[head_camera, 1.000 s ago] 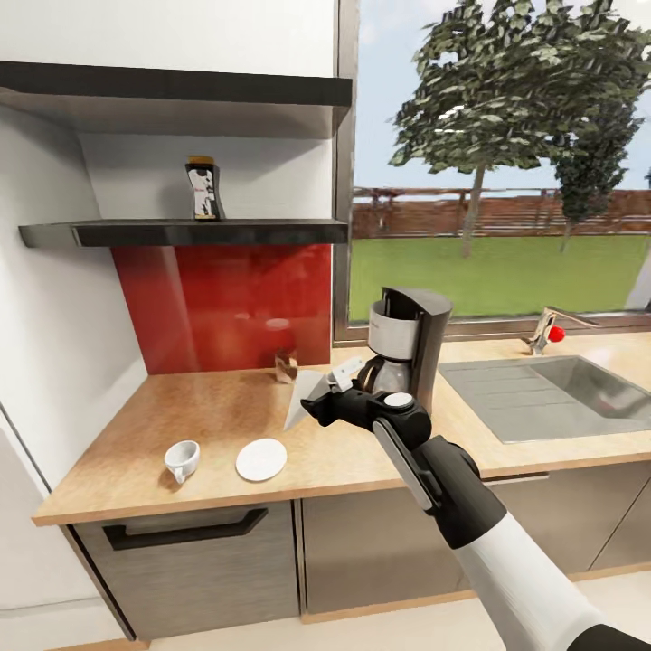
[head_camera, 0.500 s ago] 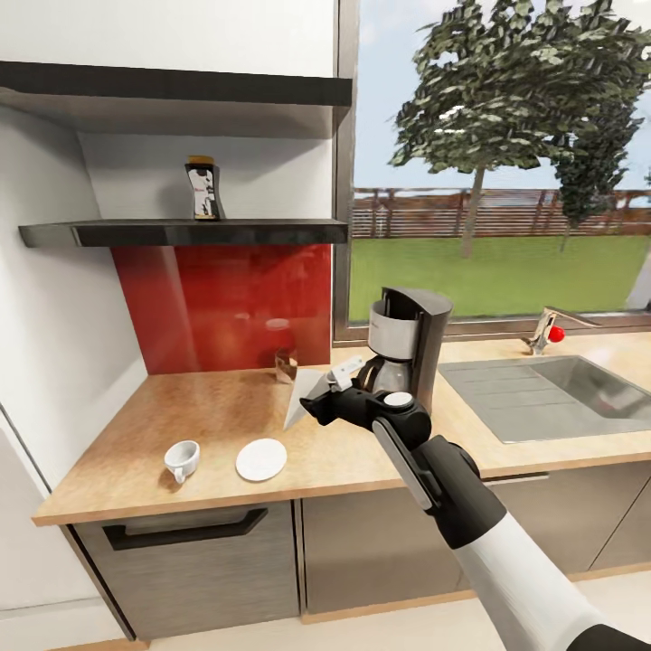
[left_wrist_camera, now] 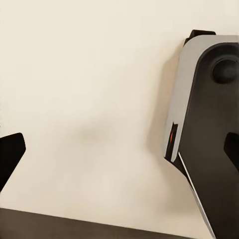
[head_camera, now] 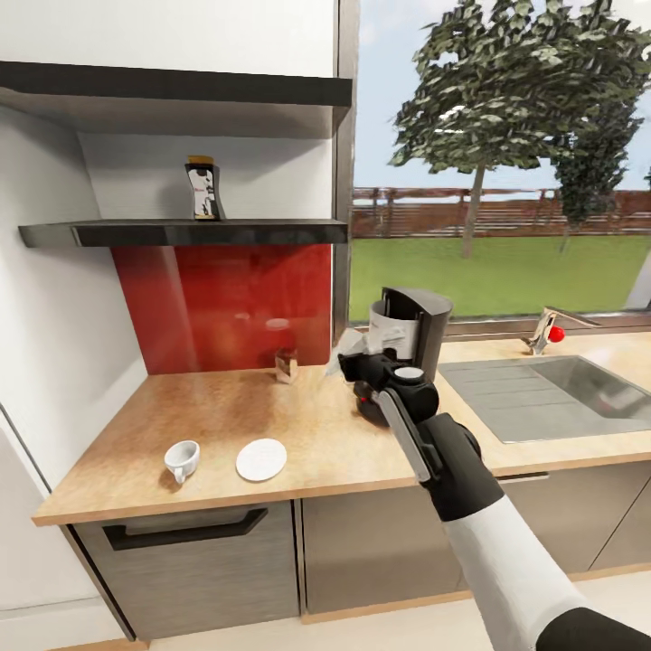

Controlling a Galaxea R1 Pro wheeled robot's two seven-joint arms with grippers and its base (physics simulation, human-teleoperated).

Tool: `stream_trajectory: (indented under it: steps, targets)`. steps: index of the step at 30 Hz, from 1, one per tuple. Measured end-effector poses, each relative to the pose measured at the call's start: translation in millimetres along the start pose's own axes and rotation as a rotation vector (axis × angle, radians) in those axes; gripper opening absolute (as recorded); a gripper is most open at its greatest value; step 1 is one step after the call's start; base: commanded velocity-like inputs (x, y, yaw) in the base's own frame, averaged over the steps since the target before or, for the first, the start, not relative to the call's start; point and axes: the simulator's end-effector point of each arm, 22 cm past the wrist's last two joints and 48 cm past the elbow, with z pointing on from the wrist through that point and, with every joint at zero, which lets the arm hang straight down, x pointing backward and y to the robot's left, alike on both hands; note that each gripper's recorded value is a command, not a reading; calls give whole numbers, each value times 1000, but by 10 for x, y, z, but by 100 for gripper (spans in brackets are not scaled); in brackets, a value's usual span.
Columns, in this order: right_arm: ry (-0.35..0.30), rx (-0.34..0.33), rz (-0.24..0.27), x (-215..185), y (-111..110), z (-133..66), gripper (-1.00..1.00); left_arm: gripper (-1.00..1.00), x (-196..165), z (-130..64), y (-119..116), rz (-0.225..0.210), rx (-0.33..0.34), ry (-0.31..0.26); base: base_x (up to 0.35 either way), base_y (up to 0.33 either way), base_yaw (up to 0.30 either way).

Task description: Set up a coffee station on the kitchen countertop: keep the coffee maker on the countertop, move the bottle of coffee from the kitchen shelf to the counter next to the coffee maker, place a paper coffee filter on top of the coffee maker, put the saucer next to the coffee maker with the coffee cup on the saucer, and place the electric kettle next to the coffee maker.

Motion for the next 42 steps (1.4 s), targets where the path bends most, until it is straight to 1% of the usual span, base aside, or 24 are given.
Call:
stream_trajectory:
  steps: [2,3,5,6,7,8,9,12,13,15,17,18,23,25,28,32,37,39,40,42]
  targets:
    - [-25,70,4,-136,-117,-31,-100,100,17,0,3,0,-1,2,0,0,0]
    - [-49,89,4,-243,-137,-78,-100,100,35,-1,6,1,-1,4,0,0,0]
    - [-114,106,-1,-508,-110,-219,-100,100,75,-2,10,2,-2,7,0,0,0]
    - [-121,107,-2,-539,-104,-238,-100,100,82,-2,12,2,-3,8,0,0,0]
    - [-121,108,-4,-546,-103,-248,-100,100,88,-2,14,2,-3,9,0,0,0]
    - [-100,109,-8,-519,-108,-263,-100,100,96,-2,21,2,-4,9,0,0,0]
    - [-93,109,-10,-509,-109,-266,-100,100,98,-2,19,2,-4,10,0,0,0]
    - [-84,111,-13,-496,-115,-273,-100,100,103,-3,18,1,-4,10,0,0,0]
    - [-86,134,-40,-502,-145,-280,-100,100,112,-3,28,0,-6,12,0,0,0]
    - [-101,163,-68,-562,-163,-303,-100,100,114,-3,35,0,-7,12,0,0,0]
    - [-118,175,-79,-654,-125,-324,-100,100,130,-3,40,1,-7,14,0,0,0]
    - [-136,188,-89,-751,-120,-343,-100,100,146,-4,43,1,-8,15,0,0,0]
    - [-239,289,-164,-1361,-327,-481,-100,100,189,-6,51,2,-9,20,0,0,0]
    - [-241,315,-184,-1549,-389,-535,-100,100,200,-6,59,2,-9,22,0,0,0]
    - [-215,354,-212,-1807,-482,-628,-100,100,209,-7,63,2,-10,23,0,0,0]
    - [-231,380,-227,-2090,-535,-731,-100,100,214,-7,64,2,-10,23,0,0,0]
    - [-237,391,-236,-2203,-556,-759,-100,100,212,-7,54,1,-10,22,0,0,0]
    - [-245,413,-249,-2250,-595,-789,-100,100,207,-7,27,0,-7,21,0,0,0]
    - [-251,456,-275,-2285,-668,-823,-100,100,208,-8,-23,2,-1,21,0,0,0]
    - [-255,473,-285,-2305,-693,-843,-100,100,209,-8,-38,1,0,21,0,0,0]
